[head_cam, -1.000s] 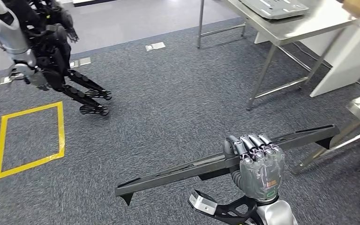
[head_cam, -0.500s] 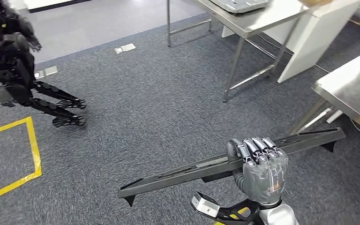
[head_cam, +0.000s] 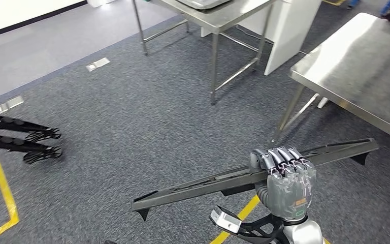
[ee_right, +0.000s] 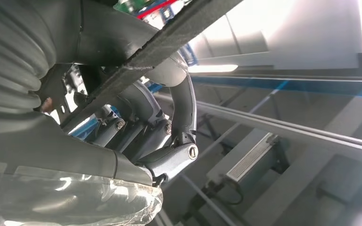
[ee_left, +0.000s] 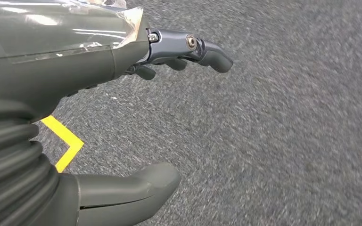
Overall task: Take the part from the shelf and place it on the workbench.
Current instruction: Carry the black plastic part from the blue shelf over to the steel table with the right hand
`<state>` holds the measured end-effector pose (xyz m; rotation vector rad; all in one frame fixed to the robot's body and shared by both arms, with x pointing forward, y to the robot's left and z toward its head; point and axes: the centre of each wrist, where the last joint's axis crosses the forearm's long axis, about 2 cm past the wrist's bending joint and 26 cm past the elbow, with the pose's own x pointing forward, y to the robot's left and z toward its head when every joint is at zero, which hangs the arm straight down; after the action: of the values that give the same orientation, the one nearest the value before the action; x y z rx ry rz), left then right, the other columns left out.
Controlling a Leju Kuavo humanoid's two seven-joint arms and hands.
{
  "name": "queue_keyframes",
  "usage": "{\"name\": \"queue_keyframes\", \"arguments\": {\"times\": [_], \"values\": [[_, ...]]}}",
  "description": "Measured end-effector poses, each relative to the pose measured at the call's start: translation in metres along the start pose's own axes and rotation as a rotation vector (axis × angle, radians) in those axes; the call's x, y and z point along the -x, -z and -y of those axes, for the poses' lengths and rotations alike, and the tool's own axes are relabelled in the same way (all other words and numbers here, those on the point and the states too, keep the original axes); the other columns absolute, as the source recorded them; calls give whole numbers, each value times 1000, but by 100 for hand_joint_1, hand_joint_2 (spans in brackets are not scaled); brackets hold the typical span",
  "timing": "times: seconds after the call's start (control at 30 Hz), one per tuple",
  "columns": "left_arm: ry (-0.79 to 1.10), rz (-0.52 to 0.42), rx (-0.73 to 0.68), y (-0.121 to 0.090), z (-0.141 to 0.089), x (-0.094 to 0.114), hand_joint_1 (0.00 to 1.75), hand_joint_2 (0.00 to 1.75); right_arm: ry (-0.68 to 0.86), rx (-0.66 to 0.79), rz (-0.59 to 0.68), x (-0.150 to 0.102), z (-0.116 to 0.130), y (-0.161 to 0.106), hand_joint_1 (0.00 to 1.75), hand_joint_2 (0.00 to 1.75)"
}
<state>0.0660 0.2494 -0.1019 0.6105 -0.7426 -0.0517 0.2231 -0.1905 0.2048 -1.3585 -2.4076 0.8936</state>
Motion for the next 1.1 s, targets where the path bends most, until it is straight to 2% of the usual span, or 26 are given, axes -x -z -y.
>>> {"name": "queue_keyframes", "arguments": {"times": [1.1], "values": [[5,-6,-13,2,-3,1,0,175,1,-18,-17,3,-4,-10,175,175]]}}
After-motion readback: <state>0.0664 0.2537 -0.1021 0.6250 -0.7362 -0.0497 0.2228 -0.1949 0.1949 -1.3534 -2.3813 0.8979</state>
